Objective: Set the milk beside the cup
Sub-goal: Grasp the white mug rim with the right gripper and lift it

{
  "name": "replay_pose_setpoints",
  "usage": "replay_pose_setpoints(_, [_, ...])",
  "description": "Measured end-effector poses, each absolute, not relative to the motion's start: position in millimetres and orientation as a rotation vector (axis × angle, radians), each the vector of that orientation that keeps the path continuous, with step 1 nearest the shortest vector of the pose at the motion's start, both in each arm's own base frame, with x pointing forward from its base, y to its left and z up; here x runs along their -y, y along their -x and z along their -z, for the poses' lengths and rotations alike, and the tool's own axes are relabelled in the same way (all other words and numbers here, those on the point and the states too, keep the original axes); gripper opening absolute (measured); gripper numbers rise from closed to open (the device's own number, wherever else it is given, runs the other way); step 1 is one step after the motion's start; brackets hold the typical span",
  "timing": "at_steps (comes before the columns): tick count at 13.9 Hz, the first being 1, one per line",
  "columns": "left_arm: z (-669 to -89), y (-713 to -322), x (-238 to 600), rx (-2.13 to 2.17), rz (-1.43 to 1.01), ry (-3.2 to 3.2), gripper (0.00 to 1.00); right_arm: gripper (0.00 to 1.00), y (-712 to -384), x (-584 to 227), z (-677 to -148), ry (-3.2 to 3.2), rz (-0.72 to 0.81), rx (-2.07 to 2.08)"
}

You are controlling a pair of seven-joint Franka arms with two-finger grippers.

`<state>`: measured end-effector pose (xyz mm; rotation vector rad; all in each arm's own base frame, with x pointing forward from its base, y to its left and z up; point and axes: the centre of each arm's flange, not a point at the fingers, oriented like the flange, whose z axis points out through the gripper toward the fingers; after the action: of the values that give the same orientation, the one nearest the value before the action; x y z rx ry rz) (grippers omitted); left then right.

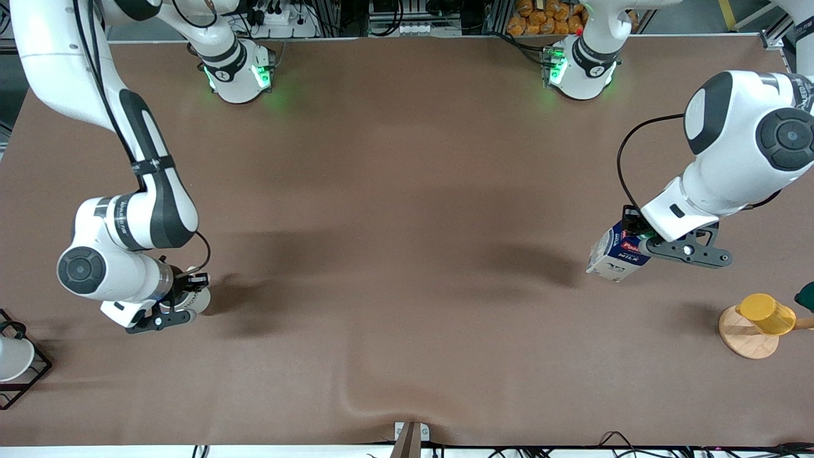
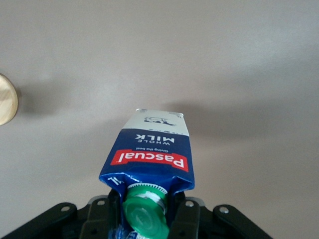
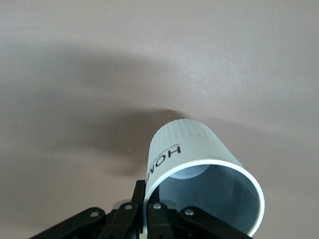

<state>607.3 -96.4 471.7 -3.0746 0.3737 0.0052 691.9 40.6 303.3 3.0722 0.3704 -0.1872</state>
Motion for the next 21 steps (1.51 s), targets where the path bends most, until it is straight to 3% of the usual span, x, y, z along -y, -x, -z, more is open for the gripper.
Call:
replay_pose_setpoints(7, [-471, -602, 118, -0.303, -0.031, 3.117, 0.41, 0.04, -696, -106, -414, -2.995, 0.242, -0.833])
replay_pose_setpoints(11, [-472, -601, 120, -0.298, -0.036, 3.120, 0.41, 0.04, -693, -181, -445, -2.895, 0.056, -1.303])
replay_pose_setpoints(17, [-481, -597, 145, -0.225, -0.035, 3.126, 0.41, 0.04, -689, -284, -392, -2.550, -0.127, -1.919])
replay_pose_setpoints(21, [-480, -589, 166, -0.194, -0.064, 3.122, 0.41, 0.04, -659, -377, -345, -2.319, -0.198, -2.204])
